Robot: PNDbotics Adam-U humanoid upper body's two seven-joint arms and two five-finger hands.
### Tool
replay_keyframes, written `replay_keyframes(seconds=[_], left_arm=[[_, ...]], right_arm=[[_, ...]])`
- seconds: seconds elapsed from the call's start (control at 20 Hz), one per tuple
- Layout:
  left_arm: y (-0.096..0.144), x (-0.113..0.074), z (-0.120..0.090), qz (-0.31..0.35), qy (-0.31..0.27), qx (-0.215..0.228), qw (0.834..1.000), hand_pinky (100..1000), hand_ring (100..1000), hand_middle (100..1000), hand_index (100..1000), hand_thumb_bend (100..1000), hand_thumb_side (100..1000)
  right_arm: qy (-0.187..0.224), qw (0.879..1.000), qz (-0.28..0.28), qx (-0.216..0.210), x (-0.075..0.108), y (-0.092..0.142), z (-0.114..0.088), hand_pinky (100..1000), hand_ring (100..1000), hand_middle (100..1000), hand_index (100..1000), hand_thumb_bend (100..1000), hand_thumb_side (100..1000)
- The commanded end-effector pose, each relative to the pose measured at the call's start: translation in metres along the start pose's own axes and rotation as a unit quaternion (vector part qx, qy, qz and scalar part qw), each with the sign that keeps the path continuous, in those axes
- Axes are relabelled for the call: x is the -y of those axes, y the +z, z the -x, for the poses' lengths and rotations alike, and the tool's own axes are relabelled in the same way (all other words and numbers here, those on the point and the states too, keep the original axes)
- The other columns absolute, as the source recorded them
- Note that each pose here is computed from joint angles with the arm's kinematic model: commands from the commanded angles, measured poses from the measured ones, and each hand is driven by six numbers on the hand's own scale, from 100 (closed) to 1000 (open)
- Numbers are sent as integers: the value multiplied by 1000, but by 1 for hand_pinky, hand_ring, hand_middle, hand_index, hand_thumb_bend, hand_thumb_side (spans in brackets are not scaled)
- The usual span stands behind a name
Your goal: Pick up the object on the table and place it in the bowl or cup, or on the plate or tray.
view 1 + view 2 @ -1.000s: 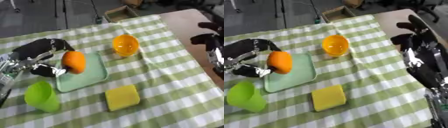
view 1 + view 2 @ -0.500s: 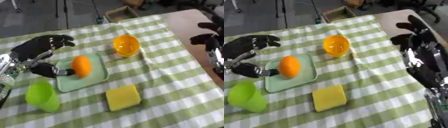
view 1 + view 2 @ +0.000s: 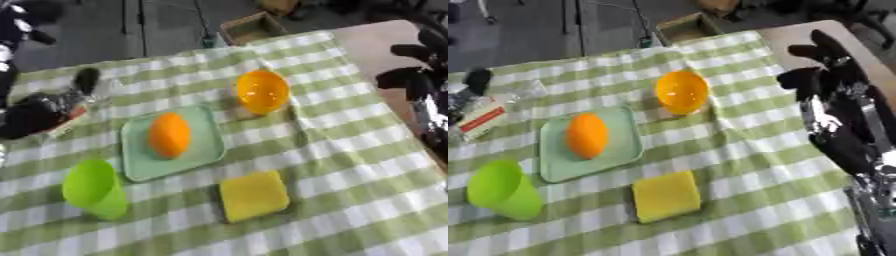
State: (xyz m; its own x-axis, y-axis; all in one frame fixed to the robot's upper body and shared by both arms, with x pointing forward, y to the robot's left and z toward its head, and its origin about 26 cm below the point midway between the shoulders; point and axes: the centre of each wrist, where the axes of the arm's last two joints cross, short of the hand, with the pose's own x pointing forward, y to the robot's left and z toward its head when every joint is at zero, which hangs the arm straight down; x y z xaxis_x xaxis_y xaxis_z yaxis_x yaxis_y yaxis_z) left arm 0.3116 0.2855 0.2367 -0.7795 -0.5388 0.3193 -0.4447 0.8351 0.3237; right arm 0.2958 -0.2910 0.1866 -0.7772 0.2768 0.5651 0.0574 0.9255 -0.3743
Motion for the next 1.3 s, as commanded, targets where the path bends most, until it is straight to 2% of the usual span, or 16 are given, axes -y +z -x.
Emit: replay_keyframes(seconds=[0.05, 0.2, 0.25, 0.4, 0.7, 1.3], left_arm=[[12, -18, 0, -62, 16, -11, 998, 637, 813, 806, 880, 462, 633], [45, -21, 8, -69, 7, -54, 996, 630, 816, 806, 881, 438, 665], [53, -22, 10, -73, 5, -67, 995, 623, 817, 806, 882, 419, 695], [66, -21, 11, -85, -3, -94, 992, 619, 817, 805, 884, 412, 710], [73, -14, 10, -85, 0, -112, 990, 613, 818, 806, 889, 397, 734], [76, -9, 9, -77, 5, -121, 990, 605, 811, 803, 888, 378, 755]], right_arm=[[13, 1000, 5, 15, 5, -4, -7, 700, 690, 837, 1000, 100, 515], [15, 1000, 7, 15, 6, -4, -7, 700, 690, 837, 1000, 100, 515], [16, 1000, 8, 15, 6, -4, -7, 700, 689, 837, 1000, 100, 519], [16, 1000, 7, 15, 6, -4, -7, 700, 689, 837, 1000, 100, 518], [16, 1000, 7, 17, 6, -5, -8, 700, 689, 837, 1000, 100, 515], [15, 1000, 8, 17, 6, -5, -8, 701, 688, 837, 1000, 100, 512]])
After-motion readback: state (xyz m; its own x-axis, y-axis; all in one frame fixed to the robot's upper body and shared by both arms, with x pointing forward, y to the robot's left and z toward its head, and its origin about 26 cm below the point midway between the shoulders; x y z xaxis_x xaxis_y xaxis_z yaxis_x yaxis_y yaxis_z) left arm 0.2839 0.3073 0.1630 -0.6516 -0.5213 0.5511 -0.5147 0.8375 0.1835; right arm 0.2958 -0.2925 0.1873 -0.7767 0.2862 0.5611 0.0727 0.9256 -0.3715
